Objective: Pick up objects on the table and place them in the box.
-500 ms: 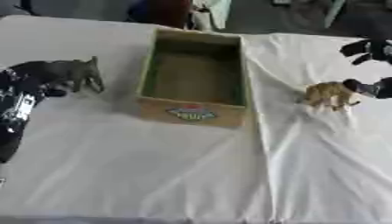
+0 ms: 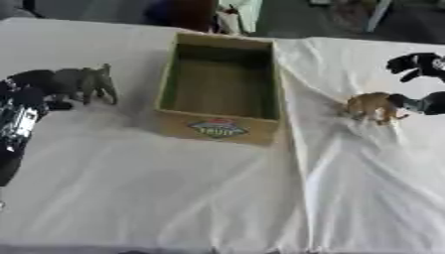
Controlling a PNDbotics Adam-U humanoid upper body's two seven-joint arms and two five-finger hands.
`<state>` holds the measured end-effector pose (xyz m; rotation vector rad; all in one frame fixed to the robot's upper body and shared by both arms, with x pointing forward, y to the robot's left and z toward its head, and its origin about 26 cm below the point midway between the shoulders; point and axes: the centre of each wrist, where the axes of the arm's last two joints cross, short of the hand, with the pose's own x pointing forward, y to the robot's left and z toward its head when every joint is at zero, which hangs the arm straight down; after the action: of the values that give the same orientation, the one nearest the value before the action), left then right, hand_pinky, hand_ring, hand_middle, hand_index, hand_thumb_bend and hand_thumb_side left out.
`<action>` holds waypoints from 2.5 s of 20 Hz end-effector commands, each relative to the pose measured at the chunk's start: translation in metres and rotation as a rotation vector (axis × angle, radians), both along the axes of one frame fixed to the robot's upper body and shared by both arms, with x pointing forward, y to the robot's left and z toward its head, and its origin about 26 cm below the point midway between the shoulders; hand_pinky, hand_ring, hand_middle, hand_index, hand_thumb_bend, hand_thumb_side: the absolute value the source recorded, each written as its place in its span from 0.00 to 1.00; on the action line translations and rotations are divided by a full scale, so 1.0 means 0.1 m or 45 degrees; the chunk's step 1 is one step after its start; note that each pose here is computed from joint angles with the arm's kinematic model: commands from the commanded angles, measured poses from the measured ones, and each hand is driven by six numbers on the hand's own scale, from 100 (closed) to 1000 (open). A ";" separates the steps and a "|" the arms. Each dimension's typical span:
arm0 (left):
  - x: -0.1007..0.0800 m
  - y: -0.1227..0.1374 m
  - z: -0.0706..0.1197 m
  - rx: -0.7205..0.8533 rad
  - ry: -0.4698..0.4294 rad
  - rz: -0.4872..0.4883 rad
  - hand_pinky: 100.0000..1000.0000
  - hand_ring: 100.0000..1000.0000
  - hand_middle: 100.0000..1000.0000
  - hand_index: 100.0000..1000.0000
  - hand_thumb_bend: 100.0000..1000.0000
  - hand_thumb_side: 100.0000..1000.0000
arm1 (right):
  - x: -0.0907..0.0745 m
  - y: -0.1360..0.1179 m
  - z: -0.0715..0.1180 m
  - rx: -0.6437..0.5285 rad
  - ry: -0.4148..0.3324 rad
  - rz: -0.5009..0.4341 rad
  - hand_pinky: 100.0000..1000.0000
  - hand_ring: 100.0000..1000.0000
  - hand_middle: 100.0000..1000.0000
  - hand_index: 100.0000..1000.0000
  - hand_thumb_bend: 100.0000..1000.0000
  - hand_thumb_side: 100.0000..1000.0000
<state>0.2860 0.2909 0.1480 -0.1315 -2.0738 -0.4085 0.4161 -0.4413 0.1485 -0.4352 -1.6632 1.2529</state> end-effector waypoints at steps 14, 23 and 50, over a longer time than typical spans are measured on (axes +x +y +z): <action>0.00 0.00 0.07 0.012 -0.032 -0.005 0.68 0.77 0.60 0.77 0.00 0.40 | 0.04 -0.04 -0.02 -0.440 0.108 0.438 0.72 0.81 0.77 0.83 0.39 0.30; 0.00 0.00 0.06 0.011 -0.030 -0.004 0.68 0.77 0.60 0.77 0.00 0.40 | 0.05 -0.03 -0.03 -0.443 0.112 0.438 0.71 0.78 0.73 0.76 0.33 0.26; 0.01 0.00 0.07 0.016 -0.032 -0.008 0.68 0.77 0.60 0.77 0.00 0.40 | 0.06 -0.03 -0.01 -0.497 0.127 0.422 0.36 0.45 0.49 0.55 0.24 0.04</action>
<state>0.2862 0.2907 0.1484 -0.1310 -2.0750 -0.4113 0.4214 -0.4380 0.1328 -0.4663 -1.5379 1.3114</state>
